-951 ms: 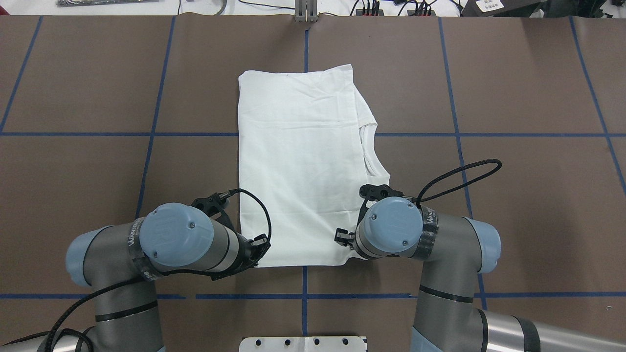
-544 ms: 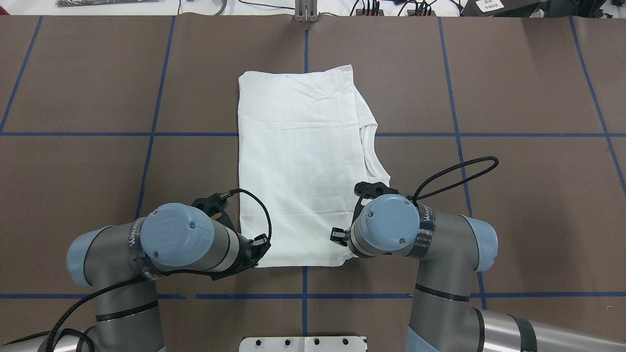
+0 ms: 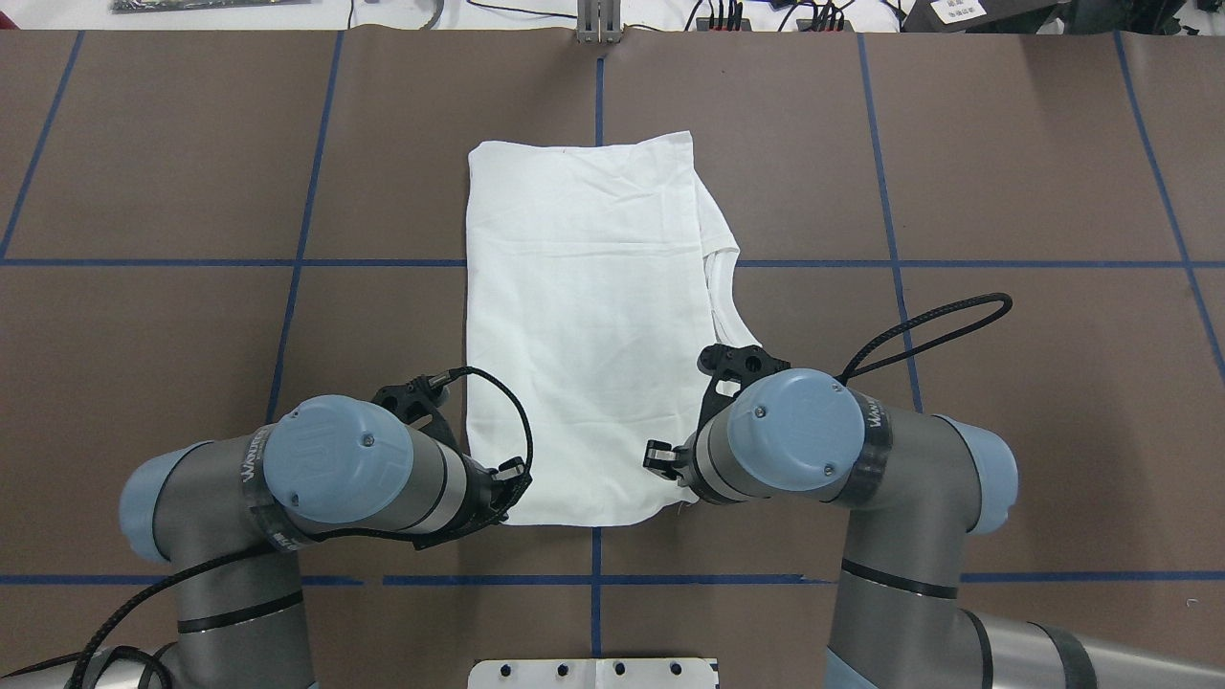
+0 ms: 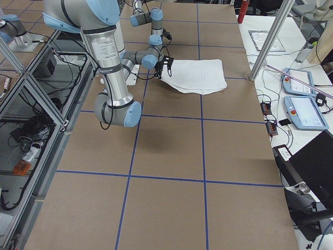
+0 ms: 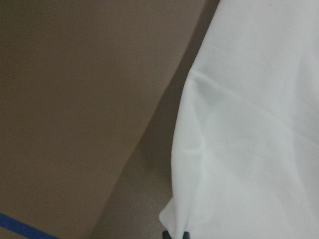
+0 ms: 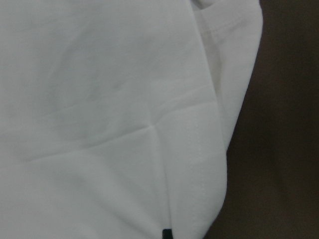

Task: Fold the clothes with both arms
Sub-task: 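Grasp the shirt's near edge with both grippers, then lift the near edge with both grippers and fold it toward the collar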

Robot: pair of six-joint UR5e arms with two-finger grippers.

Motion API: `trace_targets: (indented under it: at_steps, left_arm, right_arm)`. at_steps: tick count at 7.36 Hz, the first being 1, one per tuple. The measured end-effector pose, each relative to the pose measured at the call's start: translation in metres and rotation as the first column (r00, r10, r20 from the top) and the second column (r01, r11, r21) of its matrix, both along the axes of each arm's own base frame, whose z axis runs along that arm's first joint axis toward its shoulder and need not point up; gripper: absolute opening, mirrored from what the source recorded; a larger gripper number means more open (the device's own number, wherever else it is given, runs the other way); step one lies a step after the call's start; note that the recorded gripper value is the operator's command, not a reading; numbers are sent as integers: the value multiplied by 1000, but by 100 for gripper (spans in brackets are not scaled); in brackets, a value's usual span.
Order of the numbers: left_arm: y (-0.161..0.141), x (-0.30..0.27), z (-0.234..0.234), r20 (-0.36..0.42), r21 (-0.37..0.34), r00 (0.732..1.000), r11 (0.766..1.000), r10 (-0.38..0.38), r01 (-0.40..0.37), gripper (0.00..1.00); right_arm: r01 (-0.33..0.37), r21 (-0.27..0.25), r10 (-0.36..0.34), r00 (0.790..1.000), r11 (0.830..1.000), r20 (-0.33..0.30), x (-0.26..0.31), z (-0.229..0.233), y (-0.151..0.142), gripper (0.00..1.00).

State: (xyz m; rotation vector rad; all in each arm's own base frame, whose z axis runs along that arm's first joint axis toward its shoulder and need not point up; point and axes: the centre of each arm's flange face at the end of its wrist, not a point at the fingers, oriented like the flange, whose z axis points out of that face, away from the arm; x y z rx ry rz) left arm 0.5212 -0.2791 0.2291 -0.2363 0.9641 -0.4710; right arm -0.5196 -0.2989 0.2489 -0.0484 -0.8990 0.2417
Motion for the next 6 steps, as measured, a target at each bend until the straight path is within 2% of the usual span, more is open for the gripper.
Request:
trace_targets:
  at_steps: [3,6]
  left_arm:
    - [34,-41,-41,-11,-22,998,998,67,-67,0]
    - [70,-73,-67,-18,-29,992,991,129,-129,0]
  right_arm:
    - [76,-39,-73,994,996,80,33,-18,32,0]
    - [182,-86,-167,973,980,157,57,-45,63,0]
